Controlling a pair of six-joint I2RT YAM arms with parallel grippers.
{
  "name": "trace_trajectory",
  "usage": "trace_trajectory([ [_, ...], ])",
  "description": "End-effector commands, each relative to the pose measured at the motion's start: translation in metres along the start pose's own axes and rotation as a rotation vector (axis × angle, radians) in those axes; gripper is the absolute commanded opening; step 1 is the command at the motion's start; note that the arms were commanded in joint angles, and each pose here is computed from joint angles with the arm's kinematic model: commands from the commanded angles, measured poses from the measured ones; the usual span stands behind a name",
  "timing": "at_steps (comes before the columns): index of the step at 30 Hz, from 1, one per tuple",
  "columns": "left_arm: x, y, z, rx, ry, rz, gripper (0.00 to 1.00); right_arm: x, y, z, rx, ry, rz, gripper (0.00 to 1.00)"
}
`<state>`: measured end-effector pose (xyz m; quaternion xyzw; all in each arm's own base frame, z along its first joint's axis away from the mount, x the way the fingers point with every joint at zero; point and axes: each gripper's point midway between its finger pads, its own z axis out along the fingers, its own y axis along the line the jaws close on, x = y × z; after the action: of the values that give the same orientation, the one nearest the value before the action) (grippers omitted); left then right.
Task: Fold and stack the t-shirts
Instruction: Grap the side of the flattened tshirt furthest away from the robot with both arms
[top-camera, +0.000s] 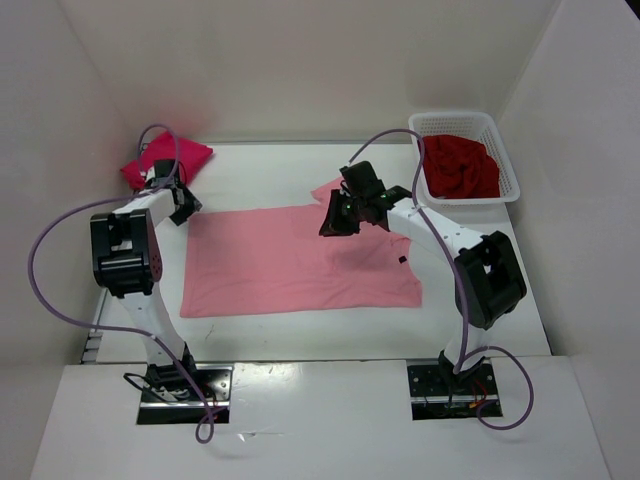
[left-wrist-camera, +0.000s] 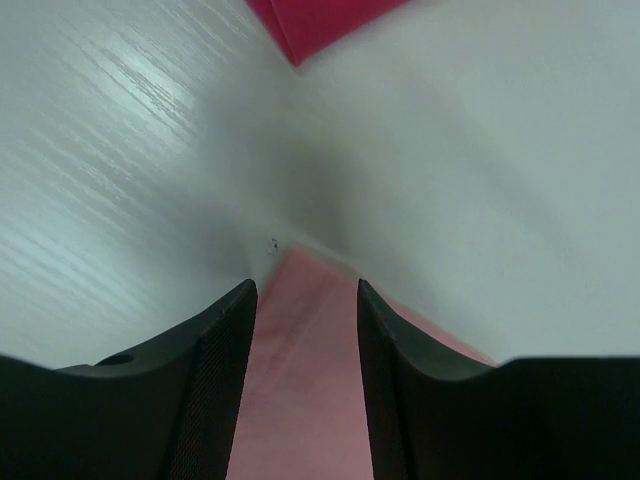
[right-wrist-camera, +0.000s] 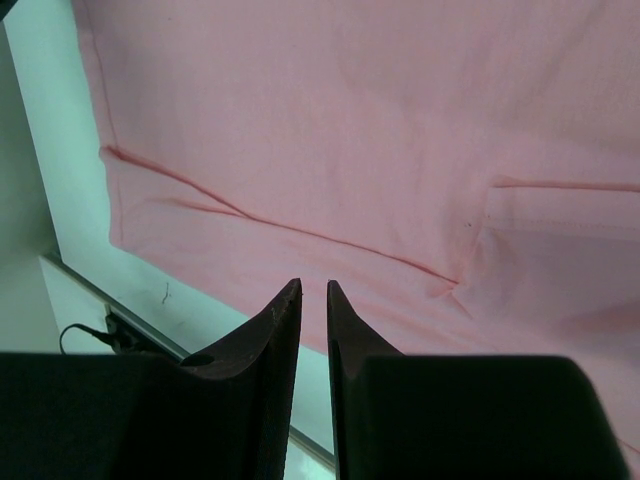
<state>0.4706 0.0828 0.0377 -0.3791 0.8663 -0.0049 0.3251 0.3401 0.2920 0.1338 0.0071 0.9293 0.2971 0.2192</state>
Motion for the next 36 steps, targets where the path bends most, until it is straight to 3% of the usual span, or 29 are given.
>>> trace_trajectory([
  [1, -0.012, 0.001, 0.007, -0.031, -0.030, 0.045, 0.53, -0.023, 0.025, -0.021, -0.076, -0.079, -0.045, 0.21],
  [9, -0.004, 0.007, 0.019, -0.052, -0.006, 0.070, 0.53, -0.023, 0.017, -0.016, -0.067, -0.079, -0.046, 0.21],
  [13, 0.000, 0.006, 0.020, -0.042, 0.002, 0.070, 0.36, -0.028, 0.020, -0.012, -0.070, -0.082, -0.038, 0.21],
  [21, 0.000, 0.005, 0.018, -0.029, 0.001, 0.078, 0.19, -0.084, 0.029, -0.025, -0.078, -0.200, -0.048, 0.31],
  [24, -0.002, 0.002, 0.015, -0.016, -0.002, 0.077, 0.12, -0.120, 0.009, -0.019, -0.027, -0.274, -0.050, 0.40],
  [27, -0.012, -0.011, 0.004, 0.040, -0.029, 0.061, 0.07, -0.166, -0.035, -0.007, 0.112, -0.364, -0.021, 0.41],
  [32, -0.032, -0.037, -0.023, 0.162, -0.077, 0.033, 0.05, -0.214, -0.096, 0.022, 0.361, -0.434, -0.050, 0.42],
  [36, -0.038, -0.045, -0.034, 0.204, -0.098, 0.022, 0.05, -0.236, -0.127, 0.057, 0.459, -0.431, -0.062, 0.45],
])
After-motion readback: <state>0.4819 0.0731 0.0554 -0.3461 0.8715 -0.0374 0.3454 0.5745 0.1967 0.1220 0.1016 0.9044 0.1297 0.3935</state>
